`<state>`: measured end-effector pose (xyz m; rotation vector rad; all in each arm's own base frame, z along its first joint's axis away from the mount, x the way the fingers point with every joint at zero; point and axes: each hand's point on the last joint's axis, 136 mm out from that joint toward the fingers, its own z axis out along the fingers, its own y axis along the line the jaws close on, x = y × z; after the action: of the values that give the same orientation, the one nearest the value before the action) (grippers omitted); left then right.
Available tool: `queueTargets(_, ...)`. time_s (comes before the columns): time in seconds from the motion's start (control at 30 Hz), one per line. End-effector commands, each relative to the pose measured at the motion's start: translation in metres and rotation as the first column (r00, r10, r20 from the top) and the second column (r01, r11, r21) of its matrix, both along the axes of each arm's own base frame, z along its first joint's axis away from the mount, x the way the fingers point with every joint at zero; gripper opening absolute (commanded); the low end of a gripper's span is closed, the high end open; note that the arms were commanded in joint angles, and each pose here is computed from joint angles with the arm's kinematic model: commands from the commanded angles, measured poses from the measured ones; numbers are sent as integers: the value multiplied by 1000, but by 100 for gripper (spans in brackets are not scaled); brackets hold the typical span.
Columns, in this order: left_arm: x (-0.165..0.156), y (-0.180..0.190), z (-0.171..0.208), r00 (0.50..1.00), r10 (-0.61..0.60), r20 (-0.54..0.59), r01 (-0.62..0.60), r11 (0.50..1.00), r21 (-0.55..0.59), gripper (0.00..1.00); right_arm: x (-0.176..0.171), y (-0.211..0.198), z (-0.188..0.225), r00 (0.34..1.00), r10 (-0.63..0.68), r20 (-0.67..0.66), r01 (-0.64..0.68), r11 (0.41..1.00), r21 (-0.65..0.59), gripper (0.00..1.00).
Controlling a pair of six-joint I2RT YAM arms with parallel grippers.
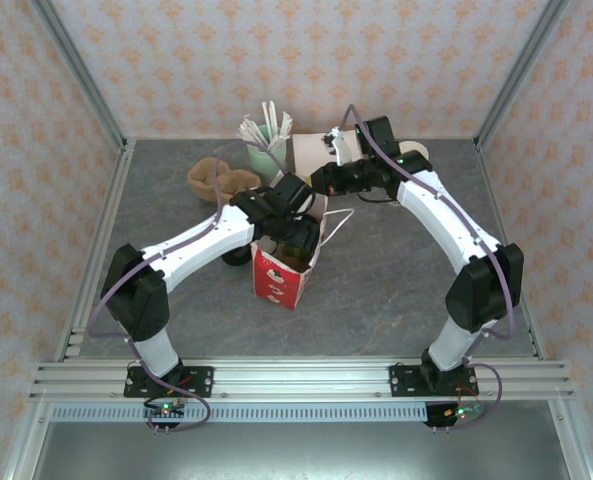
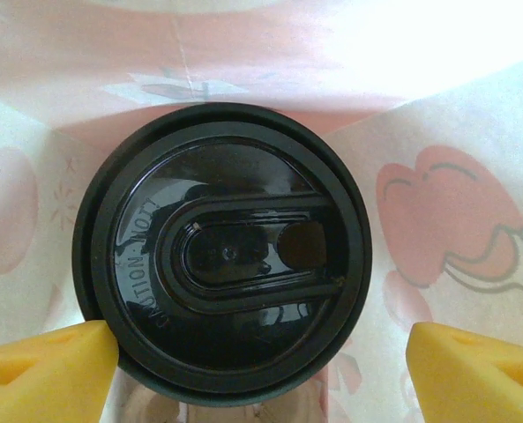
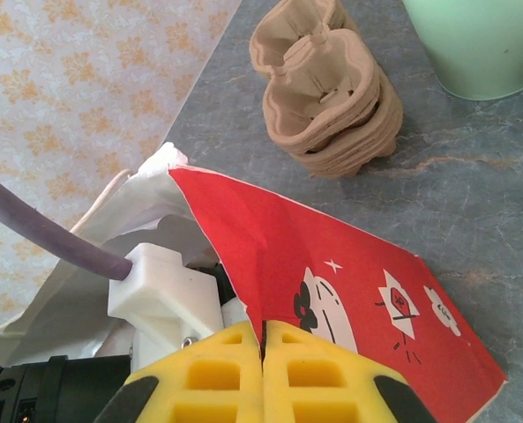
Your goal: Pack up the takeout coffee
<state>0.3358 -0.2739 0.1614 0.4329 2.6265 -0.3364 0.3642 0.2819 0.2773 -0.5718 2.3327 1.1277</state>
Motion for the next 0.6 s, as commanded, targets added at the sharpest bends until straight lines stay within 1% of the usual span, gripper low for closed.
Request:
queueTargets(0.0,13,-15,74,988,-2,154,28,986,-164,86,-9,-1,-5,998,40,-56,-41,999,-16,6)
queueTargets(0.23,9,-13,88,985,-4,174,35,984,-173,86,-4,-3,-10,992,67,-107,-68,998,-3,6)
queueTargets(0.4,8,-12,86,988,12,156,16,984,-177,85,-1,-5,-13,992,58,-113,-59,998,-8,6)
queueTargets(0.57,6,-21,90,990,-8,142,38,976,-212,86,0,-8,-19,989,46,-142,-50,998,-27,6)
